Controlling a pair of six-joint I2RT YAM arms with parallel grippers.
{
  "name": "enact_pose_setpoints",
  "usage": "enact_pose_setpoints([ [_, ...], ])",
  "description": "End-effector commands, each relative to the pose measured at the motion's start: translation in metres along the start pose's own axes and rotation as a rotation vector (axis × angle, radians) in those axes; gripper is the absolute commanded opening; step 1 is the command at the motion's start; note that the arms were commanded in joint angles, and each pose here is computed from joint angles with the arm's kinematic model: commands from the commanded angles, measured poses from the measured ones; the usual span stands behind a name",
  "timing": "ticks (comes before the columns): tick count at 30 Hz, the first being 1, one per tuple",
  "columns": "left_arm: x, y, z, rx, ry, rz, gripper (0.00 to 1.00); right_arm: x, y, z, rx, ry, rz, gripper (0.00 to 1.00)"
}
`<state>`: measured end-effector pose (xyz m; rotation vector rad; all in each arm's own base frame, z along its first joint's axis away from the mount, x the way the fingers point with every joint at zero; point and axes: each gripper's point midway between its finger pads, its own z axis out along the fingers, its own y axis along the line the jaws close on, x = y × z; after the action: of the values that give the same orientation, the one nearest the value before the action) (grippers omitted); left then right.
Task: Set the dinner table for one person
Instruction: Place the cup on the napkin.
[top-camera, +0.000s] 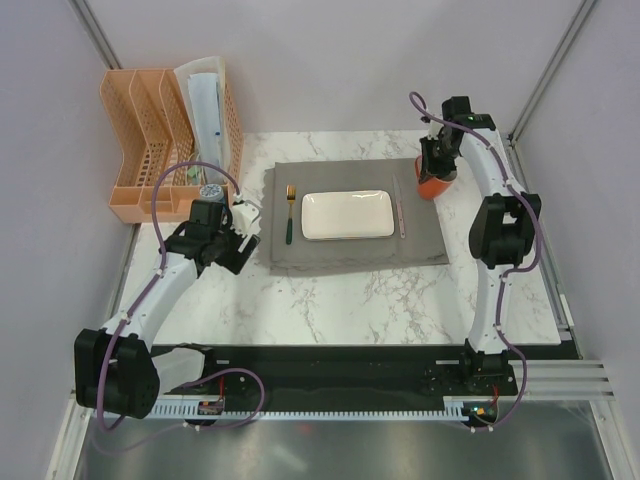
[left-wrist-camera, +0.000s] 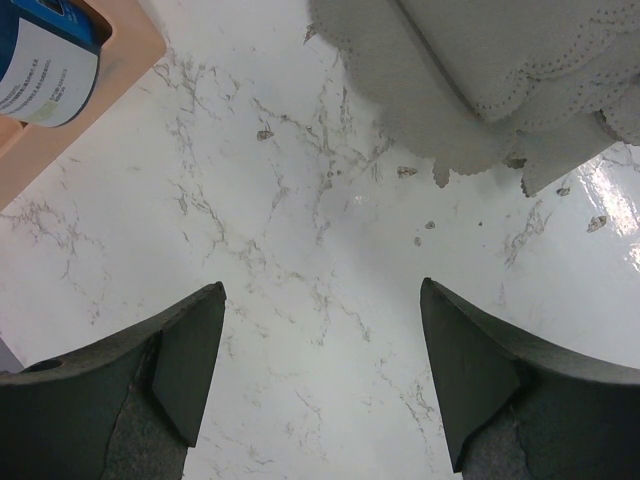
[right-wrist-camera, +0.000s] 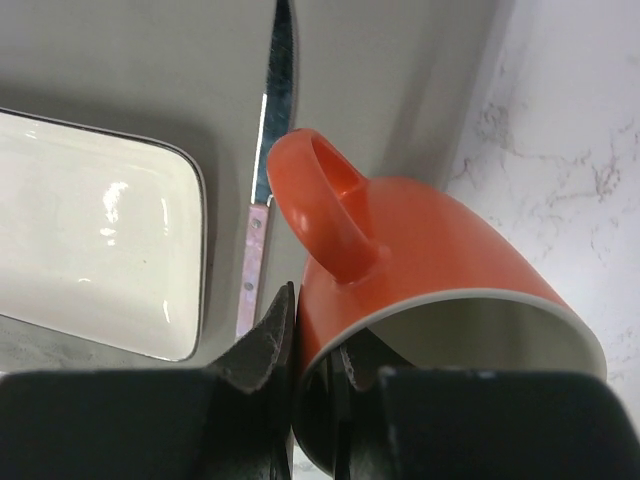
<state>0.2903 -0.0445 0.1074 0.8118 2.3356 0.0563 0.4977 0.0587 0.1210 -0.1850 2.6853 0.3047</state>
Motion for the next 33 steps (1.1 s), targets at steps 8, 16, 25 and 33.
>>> enact_pose_setpoints([
  [8, -0.01, 0.011, -0.003, -0.034, -0.018, 0.03, 0.85, -0.043, 0.029, -0.003, 0.058, -0.16, -0.101, 0.0],
  [16, -0.006, 0.01, -0.002, -0.03, -0.006, 0.026, 0.85, -0.048, 0.015, 0.015, 0.12, -0.162, -0.119, 0.0],
  [25, -0.004, 0.008, 0.001, -0.021, 0.004, 0.025, 0.85, -0.041, 0.001, 0.036, 0.168, -0.132, -0.139, 0.0],
  [33, -0.002, 0.006, 0.005, -0.005, 0.017, 0.023, 0.85, -0.024, -0.009, 0.064, 0.179, -0.073, -0.144, 0.0],
])
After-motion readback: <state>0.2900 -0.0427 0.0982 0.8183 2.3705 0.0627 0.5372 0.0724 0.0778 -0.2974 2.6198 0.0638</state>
